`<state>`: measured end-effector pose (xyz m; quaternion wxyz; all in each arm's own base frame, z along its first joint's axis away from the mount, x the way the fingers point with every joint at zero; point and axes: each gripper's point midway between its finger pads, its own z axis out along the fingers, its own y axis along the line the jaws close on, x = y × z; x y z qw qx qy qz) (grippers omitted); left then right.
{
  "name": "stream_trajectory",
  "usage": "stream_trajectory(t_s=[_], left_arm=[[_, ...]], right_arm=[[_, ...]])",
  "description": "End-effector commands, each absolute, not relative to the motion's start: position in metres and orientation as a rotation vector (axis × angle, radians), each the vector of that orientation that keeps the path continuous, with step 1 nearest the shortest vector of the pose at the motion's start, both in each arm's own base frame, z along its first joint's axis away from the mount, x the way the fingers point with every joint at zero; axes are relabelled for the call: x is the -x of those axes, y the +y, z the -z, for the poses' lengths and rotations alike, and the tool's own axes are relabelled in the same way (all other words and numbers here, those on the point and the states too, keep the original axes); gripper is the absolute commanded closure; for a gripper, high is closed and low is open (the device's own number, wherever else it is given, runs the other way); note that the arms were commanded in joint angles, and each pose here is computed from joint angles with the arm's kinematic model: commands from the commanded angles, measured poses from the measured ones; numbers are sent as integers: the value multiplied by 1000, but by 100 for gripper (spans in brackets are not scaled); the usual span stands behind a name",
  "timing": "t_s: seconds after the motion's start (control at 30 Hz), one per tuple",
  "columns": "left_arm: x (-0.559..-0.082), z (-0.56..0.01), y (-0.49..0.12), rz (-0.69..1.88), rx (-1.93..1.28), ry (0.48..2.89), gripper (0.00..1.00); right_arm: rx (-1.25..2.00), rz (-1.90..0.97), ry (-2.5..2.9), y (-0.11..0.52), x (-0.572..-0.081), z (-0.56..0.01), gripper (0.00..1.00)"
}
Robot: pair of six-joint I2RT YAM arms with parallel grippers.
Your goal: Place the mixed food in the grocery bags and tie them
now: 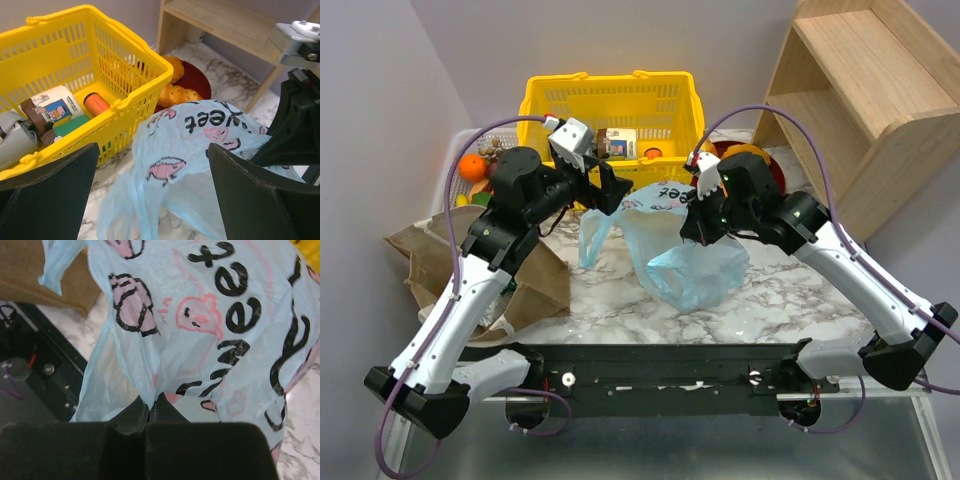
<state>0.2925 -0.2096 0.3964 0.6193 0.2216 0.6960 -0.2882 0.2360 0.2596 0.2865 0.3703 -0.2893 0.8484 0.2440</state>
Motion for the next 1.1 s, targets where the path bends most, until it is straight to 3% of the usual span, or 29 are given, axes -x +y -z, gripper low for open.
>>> stream_trajectory(t_s=[0.0,0.13,0.2,0.37,0.5,0.67,0.93,1.07], left_arm=[[-280,-368,-211,700,-693,1721,1],[-285,-386,-209,736,-729,1699,1],[-299,-363,-205,713,-713,1812,1],[-359,-344,-149,434,-309,2017,1],[-387,-366,-76,278,120,1945,1],[-409,-374,-9,160,400,1881,1],[-468,-298,75,-60,687,1922,3],[-496,-265,92,-50,722,1947,7]], right_arm=[[831,-869,2218,275,-220,-285,99],[822,-1085,2222,273,-225,-295,99],[807,-1087,2268,272,-236,-283,99],[780,-1022,2470,265,-253,-254,99],[821,-958,2533,260,-258,-240,99],[824,-876,2607,249,-257,-225,99],[807,-910,2680,248,-247,-218,99],[796,-929,2684,249,-246,-221,99]])
